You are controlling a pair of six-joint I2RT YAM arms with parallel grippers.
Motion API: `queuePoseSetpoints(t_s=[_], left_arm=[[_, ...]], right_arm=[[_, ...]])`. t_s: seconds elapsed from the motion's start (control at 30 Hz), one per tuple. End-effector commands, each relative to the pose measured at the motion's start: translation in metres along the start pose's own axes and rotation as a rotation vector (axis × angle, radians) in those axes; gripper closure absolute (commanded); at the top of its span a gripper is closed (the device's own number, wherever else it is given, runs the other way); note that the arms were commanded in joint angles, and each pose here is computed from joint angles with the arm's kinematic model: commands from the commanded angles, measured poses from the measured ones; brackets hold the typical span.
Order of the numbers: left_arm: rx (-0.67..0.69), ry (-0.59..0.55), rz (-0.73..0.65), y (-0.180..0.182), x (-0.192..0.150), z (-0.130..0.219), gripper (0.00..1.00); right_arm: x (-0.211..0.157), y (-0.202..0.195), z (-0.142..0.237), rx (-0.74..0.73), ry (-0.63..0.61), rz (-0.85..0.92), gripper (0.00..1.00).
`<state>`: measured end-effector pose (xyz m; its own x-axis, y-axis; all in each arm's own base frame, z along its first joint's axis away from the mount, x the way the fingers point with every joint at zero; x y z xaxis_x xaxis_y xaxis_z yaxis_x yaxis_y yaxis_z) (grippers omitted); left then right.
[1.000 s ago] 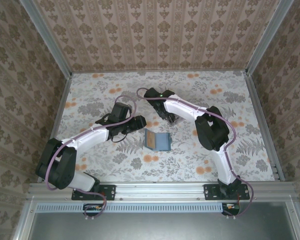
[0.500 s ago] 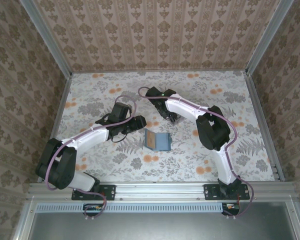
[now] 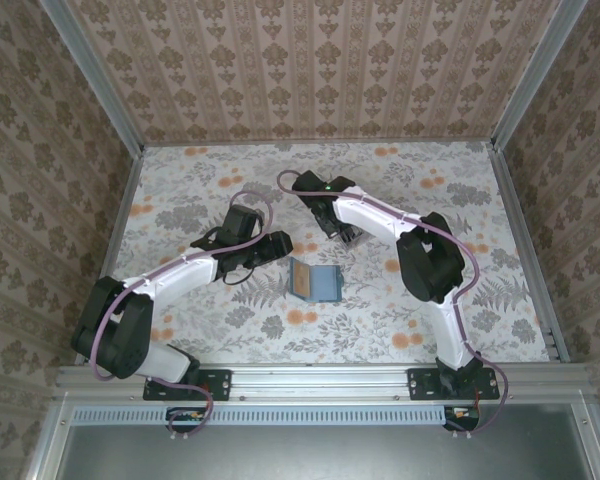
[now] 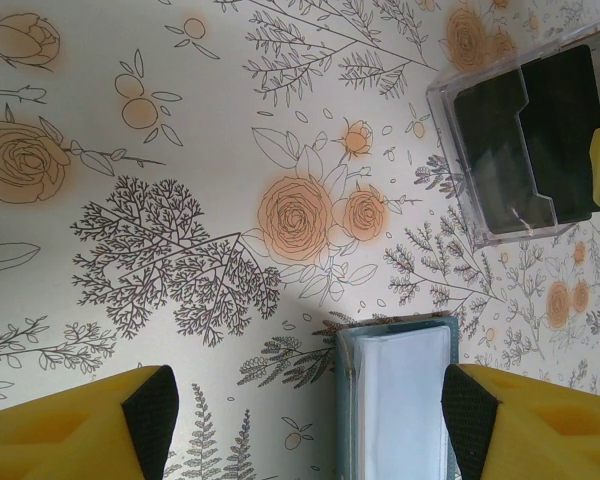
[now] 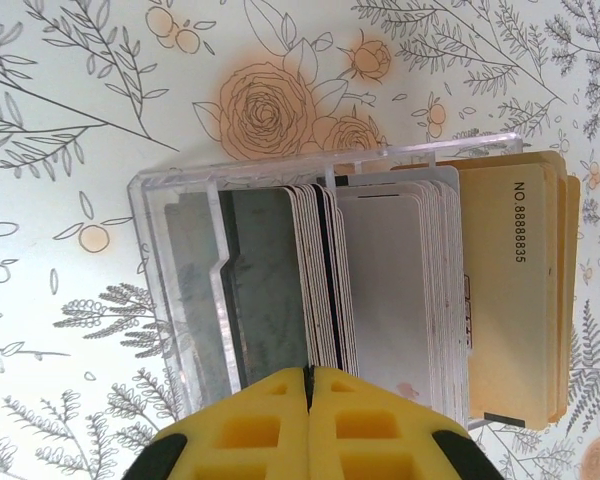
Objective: Put the credit cards into the card holder
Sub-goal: Pick up the credit card from the storage box.
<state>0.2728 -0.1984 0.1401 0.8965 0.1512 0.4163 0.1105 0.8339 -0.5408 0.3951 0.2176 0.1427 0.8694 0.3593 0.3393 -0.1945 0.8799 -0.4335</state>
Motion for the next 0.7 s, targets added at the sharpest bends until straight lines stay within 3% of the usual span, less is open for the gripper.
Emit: queuePoseSetpoints(t_s=[0.0, 0.67], left_arm=[[0.007, 0.004, 0.014, 0.002, 0.002, -0.001, 0.26], [-0.032, -0.038, -0.003, -0.013, 0.015, 0.016, 0.25]], right_arm=[[0.0, -0.015, 0.017, 0.019, -0.006, -0.026, 0.95], [0.0, -0.031, 0.055, 0.175, -0.013, -0.218, 0.98]])
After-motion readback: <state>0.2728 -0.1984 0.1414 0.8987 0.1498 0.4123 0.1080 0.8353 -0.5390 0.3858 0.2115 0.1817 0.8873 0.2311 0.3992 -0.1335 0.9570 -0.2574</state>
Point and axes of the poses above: each hand's point on the last joint's axis, 136 mm out from that joint toward the fingers, its own z axis back along the fingers, its own y axis along the line the jaws close on, x = y × z, the point moved 6 cm from there along z, back along the fingers, and after that the axes turned 5 degrees about -z, right-handed, at the moved point
